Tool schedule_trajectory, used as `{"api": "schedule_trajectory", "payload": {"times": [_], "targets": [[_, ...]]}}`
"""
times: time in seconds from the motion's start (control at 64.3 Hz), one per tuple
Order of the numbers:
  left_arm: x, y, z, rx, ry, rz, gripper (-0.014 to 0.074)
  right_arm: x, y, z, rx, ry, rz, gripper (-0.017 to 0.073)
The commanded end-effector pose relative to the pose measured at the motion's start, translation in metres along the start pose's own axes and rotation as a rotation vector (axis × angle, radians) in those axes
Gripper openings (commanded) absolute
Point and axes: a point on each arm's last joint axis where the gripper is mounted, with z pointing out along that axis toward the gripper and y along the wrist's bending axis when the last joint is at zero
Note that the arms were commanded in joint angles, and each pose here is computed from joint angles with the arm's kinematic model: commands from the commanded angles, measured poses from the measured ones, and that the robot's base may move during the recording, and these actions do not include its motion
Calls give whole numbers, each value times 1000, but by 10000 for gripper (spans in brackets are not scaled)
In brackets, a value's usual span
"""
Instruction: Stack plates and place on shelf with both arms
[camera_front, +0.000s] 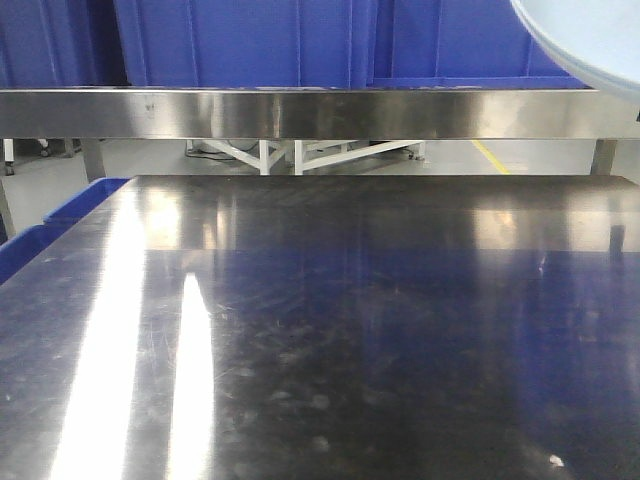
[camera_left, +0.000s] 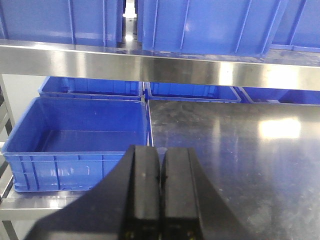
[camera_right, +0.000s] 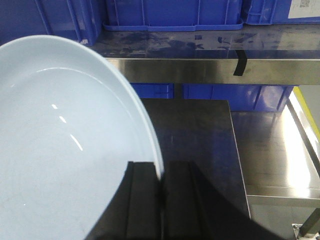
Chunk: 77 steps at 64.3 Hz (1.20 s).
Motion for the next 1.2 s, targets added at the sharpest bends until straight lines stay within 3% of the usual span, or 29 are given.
{"api": "schedule_trajectory", "payload": {"times": [0.0, 1.183], "targets": [[-17, -1, -2, 10, -109, -3, 84, -18, 3, -5, -28, -131, -1, 49], [-17, -1, -2, 10, -109, -3, 84, -17, 3, -5, -27, -128, -1, 49]]}}
